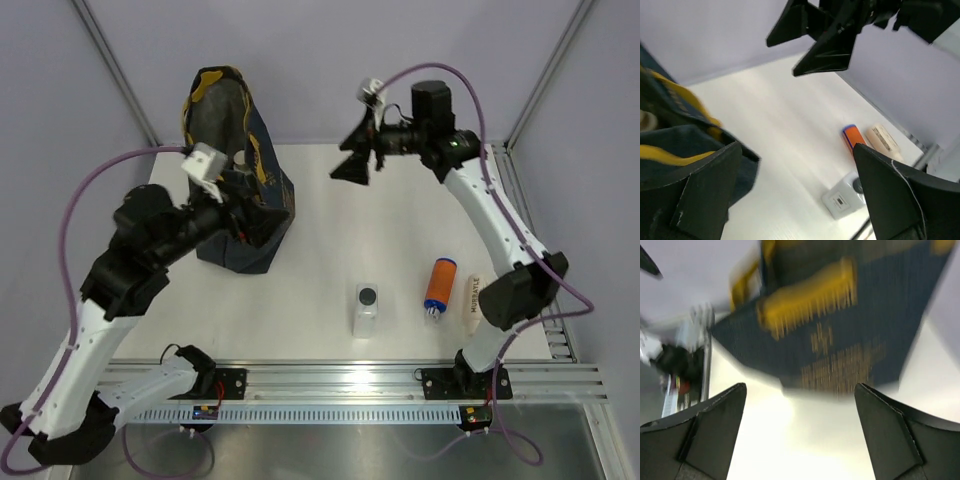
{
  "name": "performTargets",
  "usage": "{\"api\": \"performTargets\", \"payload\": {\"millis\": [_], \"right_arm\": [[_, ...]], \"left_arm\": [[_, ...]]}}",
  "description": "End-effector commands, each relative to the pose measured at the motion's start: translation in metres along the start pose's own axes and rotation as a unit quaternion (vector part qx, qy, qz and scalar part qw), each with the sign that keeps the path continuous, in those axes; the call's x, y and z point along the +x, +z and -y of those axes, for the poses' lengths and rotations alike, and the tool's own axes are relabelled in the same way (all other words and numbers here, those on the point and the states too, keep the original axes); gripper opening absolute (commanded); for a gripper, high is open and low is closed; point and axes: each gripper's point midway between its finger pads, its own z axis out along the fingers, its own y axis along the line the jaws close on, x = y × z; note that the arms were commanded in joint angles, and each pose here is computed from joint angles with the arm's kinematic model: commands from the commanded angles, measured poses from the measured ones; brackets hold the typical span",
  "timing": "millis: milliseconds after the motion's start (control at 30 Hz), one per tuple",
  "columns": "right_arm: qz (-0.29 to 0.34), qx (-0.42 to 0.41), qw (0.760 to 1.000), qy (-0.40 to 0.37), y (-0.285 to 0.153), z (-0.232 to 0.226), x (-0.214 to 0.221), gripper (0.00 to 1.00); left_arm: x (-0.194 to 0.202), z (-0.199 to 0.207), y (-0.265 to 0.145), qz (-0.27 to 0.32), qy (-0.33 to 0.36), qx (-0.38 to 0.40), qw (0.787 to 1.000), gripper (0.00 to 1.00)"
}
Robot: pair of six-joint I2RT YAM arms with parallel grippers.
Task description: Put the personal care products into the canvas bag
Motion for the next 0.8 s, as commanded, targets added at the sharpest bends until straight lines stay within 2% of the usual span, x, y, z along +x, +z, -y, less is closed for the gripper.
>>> {"api": "performTargets", "payload": {"millis": [0, 33, 67, 100, 133, 167, 200, 267, 300, 367, 400, 467, 500, 667, 700, 767], "right_arm": [[-0.094, 0.011, 0.994, -0.051, -0.076, -0.037, 0.058, 0.99], [-0.128, 0.079, 0.988, -0.033, -0.100, -0.026, 0.086, 0.99], [-0.129, 0.117, 0.985, 0.003, -0.113, -0.023, 0.093, 1.00], [-0.139, 0.142, 0.978, 0.056, -0.124, -0.020, 0.123, 0.99], [-0.118, 0.208, 0.969, 0.059, -0.150, -0.007, 0.116, 0.99], [-0.106, 0.240, 0.960, 0.101, -0.162, -0.006, 0.120, 0.99], [-0.107, 0.266, 0.949, 0.128, -0.171, -0.002, 0.139, 0.99], [-0.085, 0.364, 0.914, 0.161, -0.205, 0.006, 0.143, 1.00], [-0.086, 0.381, 0.902, 0.185, -0.212, 0.006, 0.160, 1.00], [-0.051, 0.452, 0.867, 0.201, -0.234, 0.011, 0.157, 0.99], [-0.042, 0.477, 0.852, 0.213, -0.241, 0.010, 0.164, 0.99], [-0.021, 0.507, 0.828, 0.240, -0.248, 0.010, 0.168, 1.00], [-0.018, 0.516, 0.820, 0.246, -0.251, 0.009, 0.171, 0.99], [0.002, 0.508, 0.823, 0.256, -0.248, -0.010, 0.179, 0.99], [0.005, 0.517, 0.815, 0.262, -0.255, -0.010, 0.184, 0.99], [0.014, 0.518, 0.818, 0.251, -0.257, -0.017, 0.178, 1.00]], "left_arm": [[0.053, 0.053, 0.032, -0.098, -0.015, 0.133, 0.986, 0.99], [0.071, 0.052, 0.051, -0.132, -0.020, 0.118, 0.984, 0.99], [0.083, 0.067, 0.057, -0.157, -0.022, 0.126, 0.979, 0.99], [0.089, 0.071, 0.060, -0.182, -0.046, 0.109, 0.976, 0.99], [0.098, 0.068, 0.069, -0.197, -0.056, 0.076, 0.976, 0.99], [0.118, 0.079, 0.078, -0.228, -0.062, 0.069, 0.969, 0.99], [0.129, 0.083, 0.079, -0.248, -0.088, 0.051, 0.963, 0.99], [0.151, 0.089, 0.086, -0.274, -0.104, 0.009, 0.956, 0.99], [0.162, 0.090, 0.085, -0.293, -0.130, -0.020, 0.947, 0.99], [0.179, 0.103, 0.084, -0.314, -0.129, -0.045, 0.939, 0.99], [0.201, 0.101, 0.087, -0.343, -0.128, -0.080, 0.927, 0.99], [0.212, 0.120, 0.087, -0.359, -0.126, -0.094, 0.920, 0.99], [0.234, 0.119, 0.088, -0.386, -0.107, -0.118, 0.909, 0.99], [0.266, 0.132, 0.099, -0.400, -0.087, -0.142, 0.901, 0.99], [0.271, 0.132, 0.101, -0.404, -0.084, -0.144, 0.899, 0.99], [0.284, 0.123, 0.105, -0.412, -0.065, -0.170, 0.893, 0.99]]}}
